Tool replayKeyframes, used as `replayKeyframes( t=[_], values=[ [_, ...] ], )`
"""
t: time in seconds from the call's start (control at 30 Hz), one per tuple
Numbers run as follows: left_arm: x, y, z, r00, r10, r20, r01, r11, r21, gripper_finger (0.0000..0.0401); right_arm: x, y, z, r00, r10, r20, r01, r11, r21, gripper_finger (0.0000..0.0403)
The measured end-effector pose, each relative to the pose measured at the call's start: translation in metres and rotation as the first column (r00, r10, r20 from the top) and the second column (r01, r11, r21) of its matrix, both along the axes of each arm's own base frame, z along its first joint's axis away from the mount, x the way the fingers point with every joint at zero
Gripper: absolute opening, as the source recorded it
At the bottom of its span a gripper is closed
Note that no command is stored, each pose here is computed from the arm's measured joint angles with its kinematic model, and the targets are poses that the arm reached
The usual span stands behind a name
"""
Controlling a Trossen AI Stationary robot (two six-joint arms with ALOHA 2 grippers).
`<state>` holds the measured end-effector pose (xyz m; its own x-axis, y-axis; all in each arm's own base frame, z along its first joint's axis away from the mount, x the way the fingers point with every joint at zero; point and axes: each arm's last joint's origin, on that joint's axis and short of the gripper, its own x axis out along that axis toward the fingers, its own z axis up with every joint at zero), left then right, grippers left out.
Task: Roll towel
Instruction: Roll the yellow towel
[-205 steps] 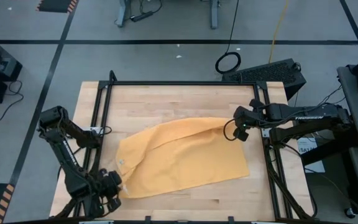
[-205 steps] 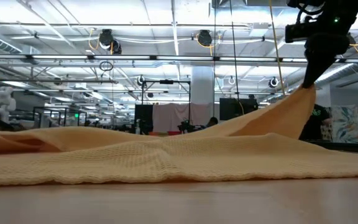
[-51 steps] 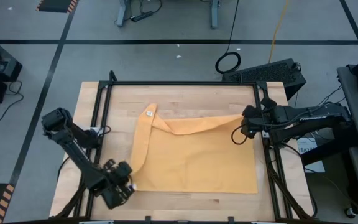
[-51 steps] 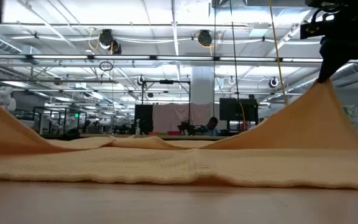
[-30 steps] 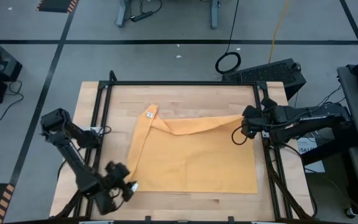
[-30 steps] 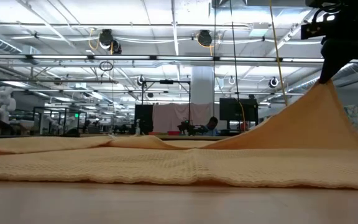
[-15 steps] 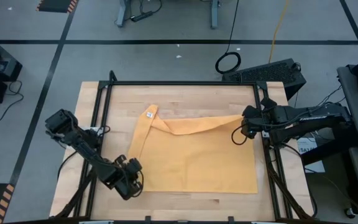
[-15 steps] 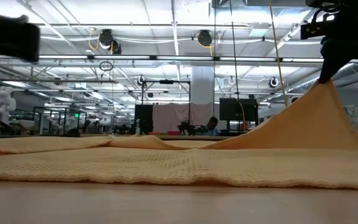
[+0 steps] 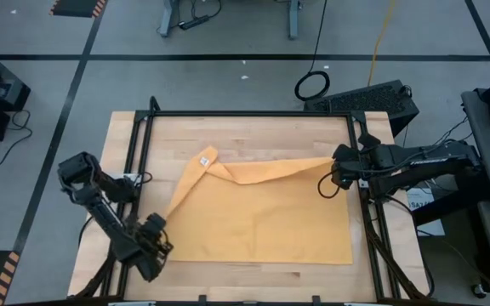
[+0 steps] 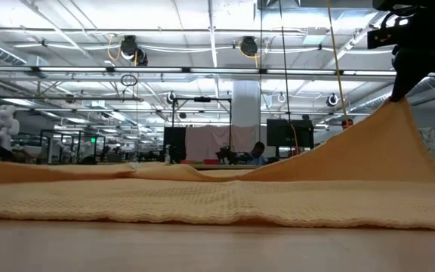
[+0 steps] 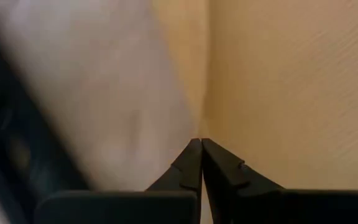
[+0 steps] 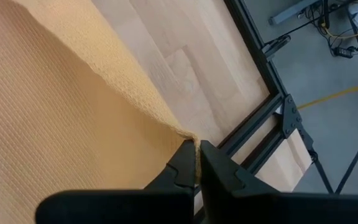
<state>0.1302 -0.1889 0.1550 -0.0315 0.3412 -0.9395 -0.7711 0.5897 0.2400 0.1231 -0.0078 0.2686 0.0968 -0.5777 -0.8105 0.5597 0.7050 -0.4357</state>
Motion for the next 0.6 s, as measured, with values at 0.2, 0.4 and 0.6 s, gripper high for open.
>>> replayKeyframes(
  t=[0.2,0.4,0.6],
  values=[
    [-0.004,-0.006,0.007,0.995,0.091,-0.05,-0.093,0.994,-0.048,0.002,0.004,0.0,0.001,0.999,-0.002,0.042,0.003,1.0,-0.016,0.0],
    [0.04,0.013,0.05,0.983,-0.066,0.17,0.043,0.99,0.136,0.002,0.009,-0.001,0.002,0.996,0.01,0.09,-0.004,0.998,-0.063,0.0],
    [0.1,0.095,0.064,0.987,-0.156,0.046,0.133,0.934,0.33,0.002,0.009,-0.003,0.004,0.995,0.007,0.095,0.009,0.987,-0.161,0.0]
  ],
)
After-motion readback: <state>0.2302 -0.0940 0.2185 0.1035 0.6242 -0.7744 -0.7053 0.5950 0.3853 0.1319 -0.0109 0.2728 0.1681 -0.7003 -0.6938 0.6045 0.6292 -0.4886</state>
